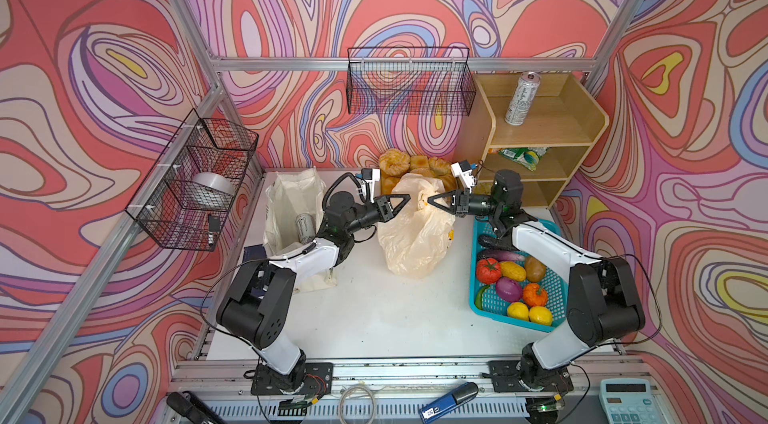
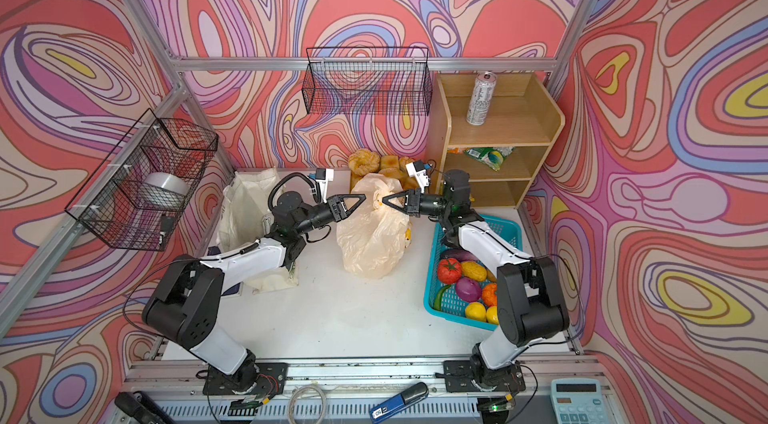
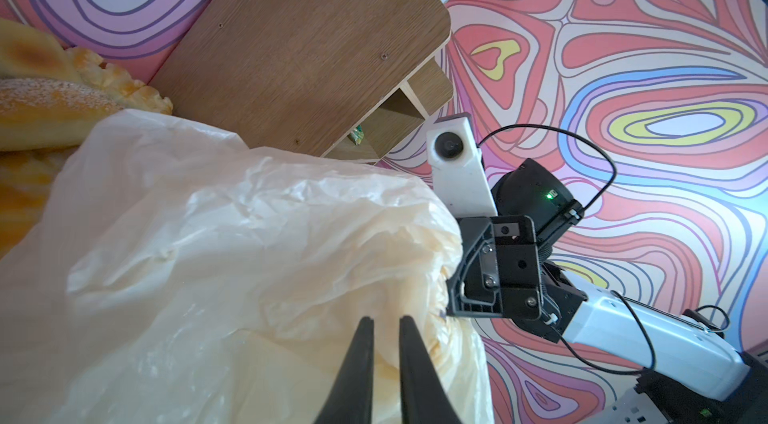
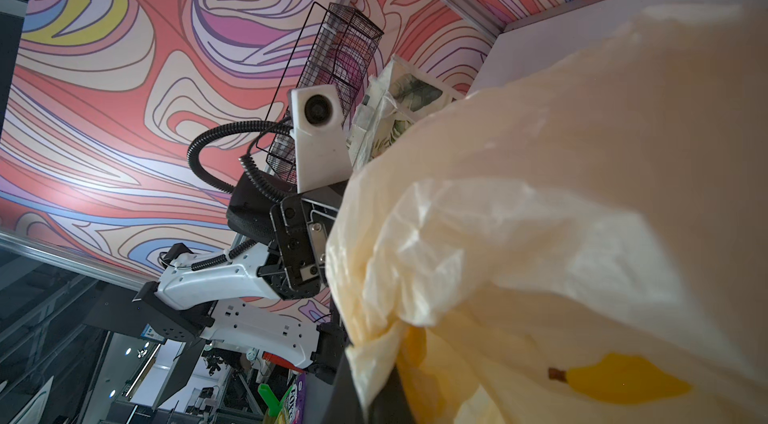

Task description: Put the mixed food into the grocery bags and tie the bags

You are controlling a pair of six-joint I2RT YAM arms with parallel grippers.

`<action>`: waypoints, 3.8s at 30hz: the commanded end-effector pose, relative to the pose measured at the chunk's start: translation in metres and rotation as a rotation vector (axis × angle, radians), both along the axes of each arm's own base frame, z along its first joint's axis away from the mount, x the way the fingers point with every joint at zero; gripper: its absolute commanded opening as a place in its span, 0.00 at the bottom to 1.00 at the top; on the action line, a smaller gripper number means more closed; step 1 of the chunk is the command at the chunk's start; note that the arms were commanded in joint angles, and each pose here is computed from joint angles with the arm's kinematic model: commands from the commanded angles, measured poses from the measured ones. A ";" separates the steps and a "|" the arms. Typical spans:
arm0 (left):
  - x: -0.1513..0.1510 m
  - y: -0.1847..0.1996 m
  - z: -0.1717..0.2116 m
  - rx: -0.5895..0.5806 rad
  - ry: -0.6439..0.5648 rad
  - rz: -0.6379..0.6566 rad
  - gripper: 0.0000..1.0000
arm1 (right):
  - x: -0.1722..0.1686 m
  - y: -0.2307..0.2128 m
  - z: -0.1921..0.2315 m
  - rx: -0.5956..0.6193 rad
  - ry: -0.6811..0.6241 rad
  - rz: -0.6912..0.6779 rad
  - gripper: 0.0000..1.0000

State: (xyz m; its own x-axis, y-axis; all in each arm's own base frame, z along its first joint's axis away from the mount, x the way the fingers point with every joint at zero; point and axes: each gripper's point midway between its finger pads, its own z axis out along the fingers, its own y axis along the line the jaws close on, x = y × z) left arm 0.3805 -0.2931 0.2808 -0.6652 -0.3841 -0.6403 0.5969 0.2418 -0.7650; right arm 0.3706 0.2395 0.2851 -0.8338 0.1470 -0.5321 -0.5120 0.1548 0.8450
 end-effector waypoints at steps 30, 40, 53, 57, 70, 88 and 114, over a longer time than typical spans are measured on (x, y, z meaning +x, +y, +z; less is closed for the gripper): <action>-0.015 -0.038 -0.022 -0.080 -0.021 -0.094 0.05 | 0.001 -0.006 -0.001 0.005 -0.009 -0.010 0.00; -0.014 -0.041 -0.002 -0.116 -0.080 -0.115 0.11 | 0.001 -0.006 -0.005 0.001 -0.004 -0.009 0.00; -0.026 -0.036 -0.001 -0.146 -0.098 -0.127 0.24 | 0.002 -0.007 -0.007 -0.001 0.001 -0.014 0.00; -0.029 -0.032 -0.008 -0.138 -0.091 -0.115 0.27 | 0.002 -0.007 -0.006 -0.003 -0.001 -0.015 0.00; -0.029 -0.032 -0.003 -0.159 -0.103 -0.119 0.28 | 0.001 -0.006 -0.006 -0.004 -0.002 -0.014 0.00; -0.019 -0.038 0.003 -0.174 -0.109 -0.124 0.19 | -0.001 -0.007 -0.007 -0.006 -0.002 -0.011 0.00; -0.018 -0.038 -0.009 -0.164 -0.085 -0.117 0.19 | -0.001 -0.007 -0.009 -0.009 0.000 -0.013 0.00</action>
